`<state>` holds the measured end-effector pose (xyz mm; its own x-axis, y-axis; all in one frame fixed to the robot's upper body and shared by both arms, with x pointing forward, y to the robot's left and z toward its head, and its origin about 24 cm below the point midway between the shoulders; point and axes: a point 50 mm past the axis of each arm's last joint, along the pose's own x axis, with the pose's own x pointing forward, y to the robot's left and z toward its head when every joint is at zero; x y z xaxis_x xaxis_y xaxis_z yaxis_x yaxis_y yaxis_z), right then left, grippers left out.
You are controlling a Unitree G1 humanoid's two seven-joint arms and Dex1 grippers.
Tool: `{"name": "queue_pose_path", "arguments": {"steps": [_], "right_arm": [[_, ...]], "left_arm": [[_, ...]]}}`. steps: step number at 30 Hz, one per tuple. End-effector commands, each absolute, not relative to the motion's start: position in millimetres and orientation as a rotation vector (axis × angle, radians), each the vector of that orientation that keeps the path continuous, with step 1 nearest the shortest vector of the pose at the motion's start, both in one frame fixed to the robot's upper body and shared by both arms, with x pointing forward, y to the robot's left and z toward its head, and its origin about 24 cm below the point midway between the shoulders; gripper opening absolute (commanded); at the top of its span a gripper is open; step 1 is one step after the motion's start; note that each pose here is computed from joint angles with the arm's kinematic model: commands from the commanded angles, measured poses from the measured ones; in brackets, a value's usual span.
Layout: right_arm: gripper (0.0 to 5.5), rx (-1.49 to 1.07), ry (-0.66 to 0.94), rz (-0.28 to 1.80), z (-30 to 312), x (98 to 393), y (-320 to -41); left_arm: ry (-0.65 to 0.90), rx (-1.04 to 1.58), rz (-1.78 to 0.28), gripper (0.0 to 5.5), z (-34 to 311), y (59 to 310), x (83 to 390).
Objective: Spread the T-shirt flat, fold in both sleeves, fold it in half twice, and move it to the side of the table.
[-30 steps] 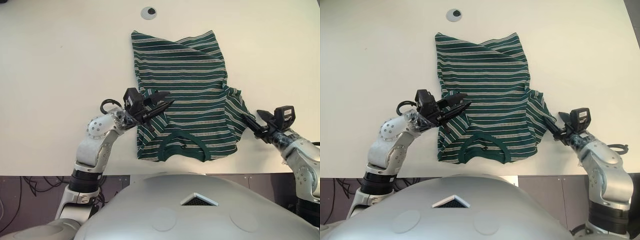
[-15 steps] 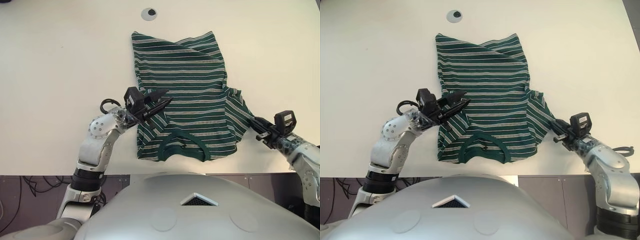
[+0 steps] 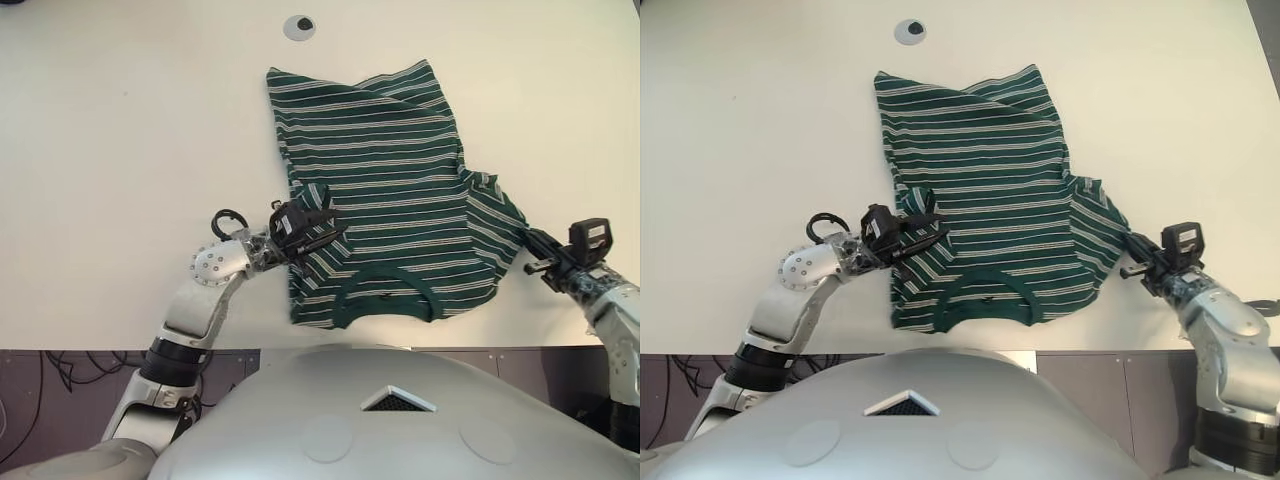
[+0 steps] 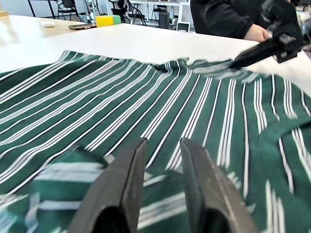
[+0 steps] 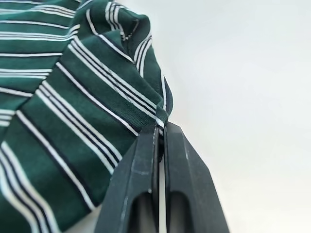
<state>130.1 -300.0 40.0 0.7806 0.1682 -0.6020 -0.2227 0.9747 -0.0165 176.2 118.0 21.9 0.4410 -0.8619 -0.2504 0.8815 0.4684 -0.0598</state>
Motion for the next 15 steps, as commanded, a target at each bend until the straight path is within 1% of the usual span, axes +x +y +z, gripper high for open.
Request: {"name": "queue_pose_path", "arguments": {"steps": [1, 2, 3, 5, 7, 11, 15], "right_arm": [[0.0, -0.091, 0.64, 0.224, 40, 128, -297], [0.0, -0.094, 0.636, 0.227, 40, 129, -296], [0.0, -0.102, 0.62, 0.234, 42, 130, -295], [0.0, -0.125, 0.565, 0.265, 51, 133, -290], [0.0, -0.156, 0.5, 0.308, 62, 136, -281], [0.0, -0.405, 0.351, 0.455, 80, 137, -257], [0.0, -0.551, 0.324, 0.557, 77, 134, -243]], "left_arm": [[0.308, 0.15, -1.111, 0.63, 15, 118, 173], [0.318, 0.164, -1.107, 0.52, 13, 119, 173], [0.325, 0.176, -1.104, 0.3, 11, 119, 173], [0.33, 0.188, -1.109, 0.03, 10, 119, 172], [0.331, 0.193, -1.116, 0.03, 9, 118, 172], [0.317, 0.189, -1.119, 0.03, 10, 117, 172], [0.307, 0.194, -1.113, 0.03, 11, 116, 173]]}}
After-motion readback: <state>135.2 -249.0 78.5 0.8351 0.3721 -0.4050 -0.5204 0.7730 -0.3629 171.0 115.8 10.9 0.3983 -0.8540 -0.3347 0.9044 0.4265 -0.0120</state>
